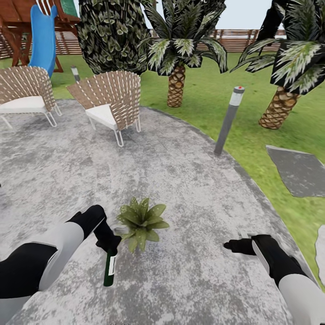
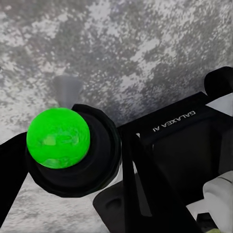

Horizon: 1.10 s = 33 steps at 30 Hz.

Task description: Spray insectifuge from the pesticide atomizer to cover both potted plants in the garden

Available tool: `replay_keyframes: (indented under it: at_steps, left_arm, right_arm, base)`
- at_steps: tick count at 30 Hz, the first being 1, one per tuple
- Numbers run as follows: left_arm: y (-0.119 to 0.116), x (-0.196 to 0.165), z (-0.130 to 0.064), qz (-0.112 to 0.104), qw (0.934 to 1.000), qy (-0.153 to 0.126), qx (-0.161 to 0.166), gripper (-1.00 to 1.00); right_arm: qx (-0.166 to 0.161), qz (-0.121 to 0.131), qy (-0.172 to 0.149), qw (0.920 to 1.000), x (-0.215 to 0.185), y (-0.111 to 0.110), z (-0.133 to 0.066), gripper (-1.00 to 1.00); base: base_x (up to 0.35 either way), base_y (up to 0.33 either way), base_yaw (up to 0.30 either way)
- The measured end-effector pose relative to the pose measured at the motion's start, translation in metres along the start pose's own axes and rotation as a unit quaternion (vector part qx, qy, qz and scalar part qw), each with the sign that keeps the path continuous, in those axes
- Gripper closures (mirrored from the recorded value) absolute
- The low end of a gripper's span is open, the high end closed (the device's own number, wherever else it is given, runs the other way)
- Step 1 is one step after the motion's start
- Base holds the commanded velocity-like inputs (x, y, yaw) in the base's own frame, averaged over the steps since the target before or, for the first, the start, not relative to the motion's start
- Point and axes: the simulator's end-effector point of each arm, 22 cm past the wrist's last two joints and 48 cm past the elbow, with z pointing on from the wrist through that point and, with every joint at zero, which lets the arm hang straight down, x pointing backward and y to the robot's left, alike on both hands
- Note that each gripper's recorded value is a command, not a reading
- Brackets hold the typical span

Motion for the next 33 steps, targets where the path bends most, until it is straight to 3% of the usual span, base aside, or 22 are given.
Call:
replay_keyframes:
  at_steps: [7,16,33]
  left_arm:
    - [-0.0012,-0.0006,0.0001,0.001,1.0000,0.000,0.000,1.00]
    - [-0.0011,-0.0008,-0.0001,0.002,1.0000,0.000,-0.001,1.00]
    - [-0.0008,-0.0007,0.0003,0.003,1.0000,0.000,-0.002,1.00]
  right_arm:
    - [0.001,-0.001,0.000,1.0000,0.0001,-0.0005,0.0001,-1.00]
    - [0.000,-0.001,0.000,1.0000,0.0002,-0.0001,-0.0001,-1.00]
    - [0.001,-0.001,0.000,1.0000,0.0000,-0.0004,-0.0001,-1.00]
  base:
    - [0.000,-0.004,0.236]
    - [0.035,-0.016,0.020]
    - [0.102,-0.239,0.000]
